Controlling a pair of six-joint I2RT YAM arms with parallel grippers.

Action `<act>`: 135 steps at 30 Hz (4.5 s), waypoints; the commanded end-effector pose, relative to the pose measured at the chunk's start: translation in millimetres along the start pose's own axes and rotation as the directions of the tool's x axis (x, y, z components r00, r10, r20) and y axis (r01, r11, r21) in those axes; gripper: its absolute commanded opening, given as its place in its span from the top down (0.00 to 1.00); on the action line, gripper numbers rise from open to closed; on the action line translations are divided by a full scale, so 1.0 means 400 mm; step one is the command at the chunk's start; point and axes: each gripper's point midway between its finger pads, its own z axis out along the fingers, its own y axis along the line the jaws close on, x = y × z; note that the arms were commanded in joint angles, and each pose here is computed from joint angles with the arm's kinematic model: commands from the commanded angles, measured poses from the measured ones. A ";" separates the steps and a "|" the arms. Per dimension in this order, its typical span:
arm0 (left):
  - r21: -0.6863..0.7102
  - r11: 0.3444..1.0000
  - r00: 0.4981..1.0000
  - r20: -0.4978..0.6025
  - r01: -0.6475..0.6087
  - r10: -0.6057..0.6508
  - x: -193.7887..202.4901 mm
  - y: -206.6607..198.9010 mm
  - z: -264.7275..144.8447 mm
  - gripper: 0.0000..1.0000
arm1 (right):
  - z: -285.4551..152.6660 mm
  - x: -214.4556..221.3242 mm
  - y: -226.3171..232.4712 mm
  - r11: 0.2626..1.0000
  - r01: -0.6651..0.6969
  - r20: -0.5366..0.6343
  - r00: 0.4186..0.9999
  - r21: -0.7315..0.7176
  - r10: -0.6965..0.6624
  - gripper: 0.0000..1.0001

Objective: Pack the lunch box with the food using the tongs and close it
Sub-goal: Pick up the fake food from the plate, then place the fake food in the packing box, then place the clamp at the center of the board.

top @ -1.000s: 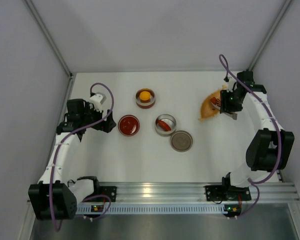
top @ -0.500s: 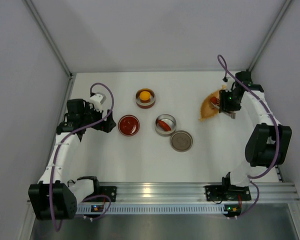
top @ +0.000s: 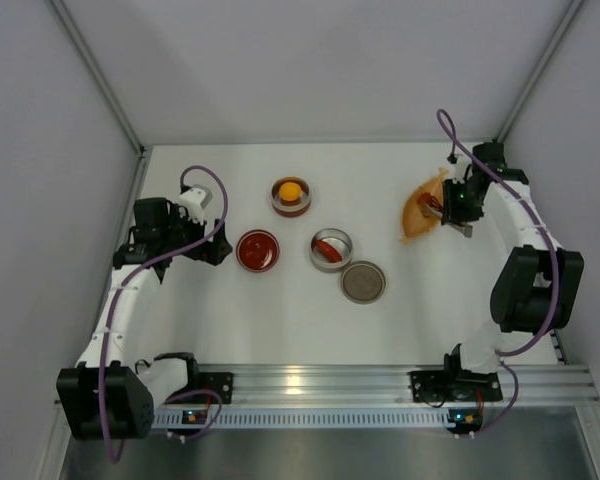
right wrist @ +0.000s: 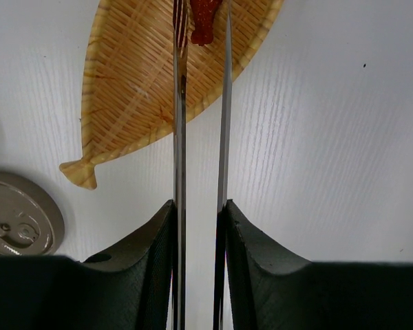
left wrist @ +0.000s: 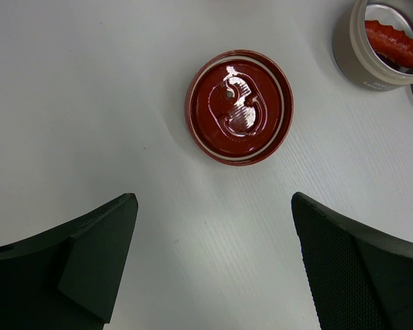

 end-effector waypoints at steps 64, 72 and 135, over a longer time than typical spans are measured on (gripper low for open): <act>0.019 1.000 1.000 0.008 -0.003 0.003 -0.033 0.003 0.009 0.02 | -0.144 0.096 0.495 0.721 0.614 0.107 0.780 -0.322 -0.617 0.76; 0.018 1.000 1.000 0.003 -0.002 0.002 -0.030 0.004 0.009 0.02 | -0.149 0.095 0.499 0.720 0.614 0.115 0.781 -0.324 -0.614 0.52; 0.000 1.000 0.999 -0.020 0.029 -0.029 -0.038 0.003 -0.009 0.02 | 0.118 0.084 -0.267 0.995 -0.097 0.081 0.992 0.014 0.096 0.37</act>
